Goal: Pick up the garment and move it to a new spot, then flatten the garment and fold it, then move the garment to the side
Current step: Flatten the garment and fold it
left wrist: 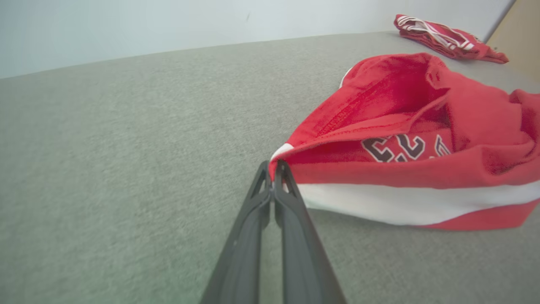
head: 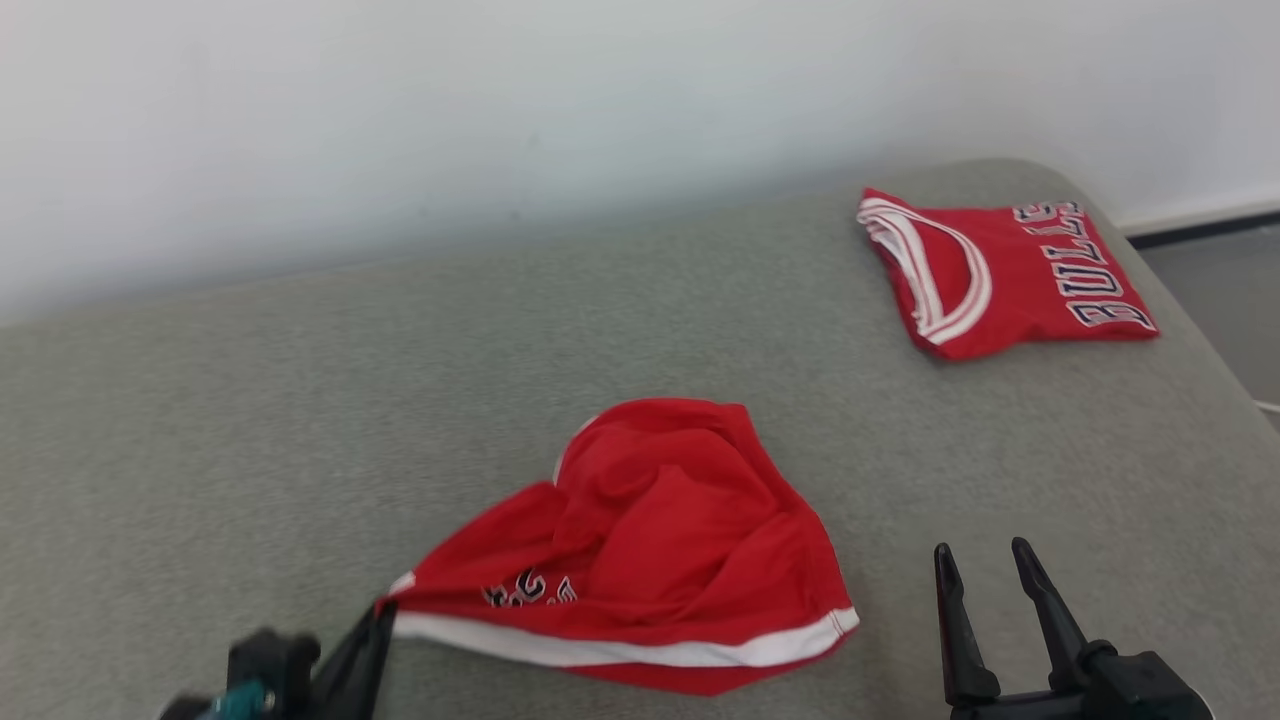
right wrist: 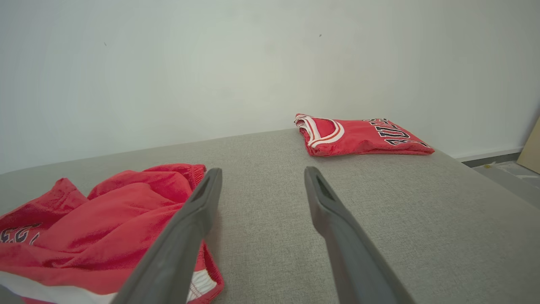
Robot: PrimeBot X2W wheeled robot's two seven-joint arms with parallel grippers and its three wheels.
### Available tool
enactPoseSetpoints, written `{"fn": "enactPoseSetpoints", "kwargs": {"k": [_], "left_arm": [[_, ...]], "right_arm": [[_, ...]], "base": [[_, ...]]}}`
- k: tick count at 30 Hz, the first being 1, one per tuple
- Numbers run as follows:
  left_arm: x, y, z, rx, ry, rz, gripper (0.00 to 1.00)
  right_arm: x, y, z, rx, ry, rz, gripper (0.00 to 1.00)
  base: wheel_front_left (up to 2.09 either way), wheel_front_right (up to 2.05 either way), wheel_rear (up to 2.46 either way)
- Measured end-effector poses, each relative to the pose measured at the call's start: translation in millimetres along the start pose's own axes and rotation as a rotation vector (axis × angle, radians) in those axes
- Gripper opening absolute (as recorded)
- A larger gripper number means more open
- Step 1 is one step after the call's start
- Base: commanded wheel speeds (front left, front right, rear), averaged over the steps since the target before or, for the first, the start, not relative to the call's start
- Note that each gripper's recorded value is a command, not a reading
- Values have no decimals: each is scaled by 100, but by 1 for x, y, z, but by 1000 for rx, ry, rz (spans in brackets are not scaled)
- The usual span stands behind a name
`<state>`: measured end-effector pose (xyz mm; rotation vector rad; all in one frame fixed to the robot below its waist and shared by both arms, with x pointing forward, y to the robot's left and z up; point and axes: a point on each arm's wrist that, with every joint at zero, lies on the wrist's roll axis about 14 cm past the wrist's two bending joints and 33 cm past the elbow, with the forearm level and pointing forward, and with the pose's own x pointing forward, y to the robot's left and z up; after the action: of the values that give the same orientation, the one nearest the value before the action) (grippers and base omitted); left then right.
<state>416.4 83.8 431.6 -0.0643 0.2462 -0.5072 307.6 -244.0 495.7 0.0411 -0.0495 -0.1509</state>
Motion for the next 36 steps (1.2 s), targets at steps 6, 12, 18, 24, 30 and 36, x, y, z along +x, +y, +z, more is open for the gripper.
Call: {"fn": "enactPoseSetpoints", "kwargs": {"k": [6,12,18,24,30,36], "left_arm": [[-56,12,-40,-91,58,114,0],[-86,4,-69,-185,102,175,0],[-95,6,-61,-178,58,213,100],[-105,21,-27,-181,-77,274,100],[-124,39,16,-101,-229,350,100],[-154,57,63,35,-374,453,100]], "right_arm": [[8,21,3,24,-17,68,100],[9,31,7,31,-32,107,100],[6,28,12,25,-46,117,100],[4,26,14,23,-55,118,100],[4,30,22,25,-81,135,100],[-2,29,24,27,-89,138,100]], "base": [[0,0,0],[0,0,0],[0,0,0],[0,0,0],[0,0,0],[0,0,0]]}}
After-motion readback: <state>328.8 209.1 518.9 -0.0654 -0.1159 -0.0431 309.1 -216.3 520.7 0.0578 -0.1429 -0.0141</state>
